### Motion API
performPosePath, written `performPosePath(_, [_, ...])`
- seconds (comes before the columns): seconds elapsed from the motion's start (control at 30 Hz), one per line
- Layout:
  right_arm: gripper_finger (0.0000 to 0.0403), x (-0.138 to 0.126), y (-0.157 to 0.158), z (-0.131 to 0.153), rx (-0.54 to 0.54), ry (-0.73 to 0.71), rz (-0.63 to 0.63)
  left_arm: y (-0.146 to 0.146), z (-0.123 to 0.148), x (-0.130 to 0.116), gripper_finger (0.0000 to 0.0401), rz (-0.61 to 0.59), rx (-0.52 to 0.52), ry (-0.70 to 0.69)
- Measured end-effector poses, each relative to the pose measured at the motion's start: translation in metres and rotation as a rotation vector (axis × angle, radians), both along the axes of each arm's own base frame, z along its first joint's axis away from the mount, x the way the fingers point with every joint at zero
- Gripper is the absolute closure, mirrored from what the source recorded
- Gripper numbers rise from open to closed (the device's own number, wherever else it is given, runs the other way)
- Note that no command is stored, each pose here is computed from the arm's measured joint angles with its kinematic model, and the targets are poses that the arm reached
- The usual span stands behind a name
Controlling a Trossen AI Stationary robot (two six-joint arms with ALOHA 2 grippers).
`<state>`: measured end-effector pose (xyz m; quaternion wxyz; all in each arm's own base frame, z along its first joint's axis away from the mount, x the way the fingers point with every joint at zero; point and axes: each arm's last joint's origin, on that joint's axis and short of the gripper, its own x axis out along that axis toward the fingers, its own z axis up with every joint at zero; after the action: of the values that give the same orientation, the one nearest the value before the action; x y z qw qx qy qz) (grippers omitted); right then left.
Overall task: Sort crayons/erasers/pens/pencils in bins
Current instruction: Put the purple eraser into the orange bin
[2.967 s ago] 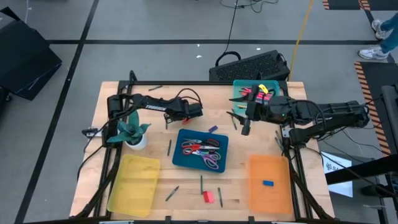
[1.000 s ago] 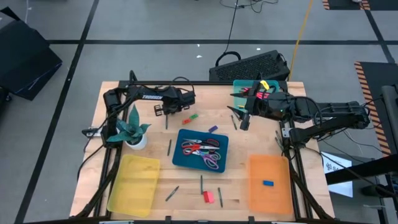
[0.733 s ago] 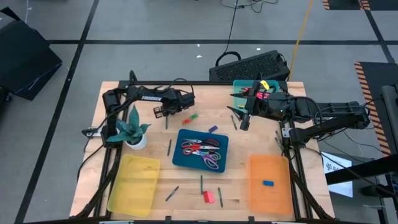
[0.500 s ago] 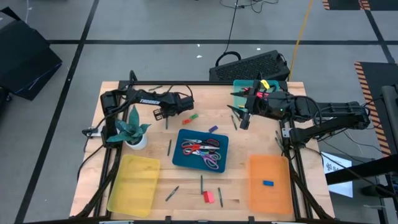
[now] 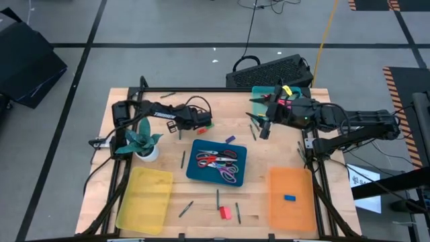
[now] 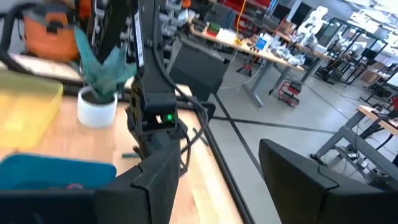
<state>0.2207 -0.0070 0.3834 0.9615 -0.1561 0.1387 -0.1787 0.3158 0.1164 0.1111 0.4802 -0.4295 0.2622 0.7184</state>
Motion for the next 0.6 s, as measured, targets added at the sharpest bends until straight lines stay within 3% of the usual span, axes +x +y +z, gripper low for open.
performPosePath(0.2, [0.0193,-0.008,0.001,0.011,0.098,-0.089,-0.009,0.011,0.000,-0.003,0.0313,0.036,-0.060,-0.033])
performPosePath(0.33, [0.0193,-0.017,0.007,0.024,0.144,-0.162,0.078,0.020,0.001,-0.007,0.0338,0.017,-0.143,-0.037])
performPosePath(0.47, [0.0193,-0.022,0.008,0.034,0.178,-0.217,0.138,0.027,0.014,-0.012,0.0335,-0.013,-0.204,-0.082])
performPosePath(0.6, [0.0193,-0.015,0.005,0.028,0.161,-0.168,0.164,0.033,0.037,-0.021,0.0330,-0.087,-0.249,-0.138])
